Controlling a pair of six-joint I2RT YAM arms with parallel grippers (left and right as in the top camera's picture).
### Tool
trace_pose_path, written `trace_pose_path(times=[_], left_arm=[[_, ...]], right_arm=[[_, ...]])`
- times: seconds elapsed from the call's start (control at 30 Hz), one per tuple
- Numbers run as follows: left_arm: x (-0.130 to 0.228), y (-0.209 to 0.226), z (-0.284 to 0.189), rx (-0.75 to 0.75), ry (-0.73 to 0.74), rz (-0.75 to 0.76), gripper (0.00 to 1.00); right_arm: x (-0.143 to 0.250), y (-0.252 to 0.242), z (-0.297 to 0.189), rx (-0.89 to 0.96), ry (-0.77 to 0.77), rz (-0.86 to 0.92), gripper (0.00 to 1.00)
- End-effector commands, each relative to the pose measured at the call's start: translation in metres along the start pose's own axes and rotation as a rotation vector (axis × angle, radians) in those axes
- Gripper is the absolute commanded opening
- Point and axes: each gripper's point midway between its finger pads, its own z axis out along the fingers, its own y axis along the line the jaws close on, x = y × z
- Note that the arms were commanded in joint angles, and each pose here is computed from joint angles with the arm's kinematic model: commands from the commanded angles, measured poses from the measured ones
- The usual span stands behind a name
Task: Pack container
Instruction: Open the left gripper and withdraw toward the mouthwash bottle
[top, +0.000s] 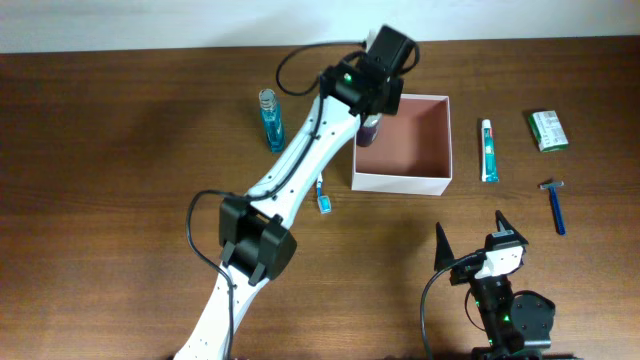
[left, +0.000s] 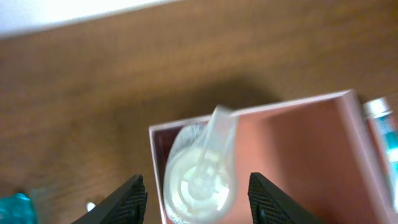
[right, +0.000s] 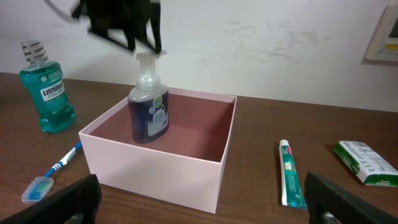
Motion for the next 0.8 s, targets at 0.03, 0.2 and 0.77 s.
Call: trace_pose_path(times=[0.03,0.2,0.77], left_arm=[[-0.053,0.007,-0.083,0.024,-0.154,0.013,0.68],[-0.048,0.061,-0.141,-0.127,-0.125,-0.01,0.71],[0.011,0.182,-0.1,-0.193,0.198,-0.239,0.67]], right_arm=[[0.002,0.003,0.0,-0.015,0.002,0.007,0.99],[0.002,0.003,0.0,-0.015,0.002,0.007,0.99],[0.002,0.003,0.0,-0.015,0.002,0.007,0.99]])
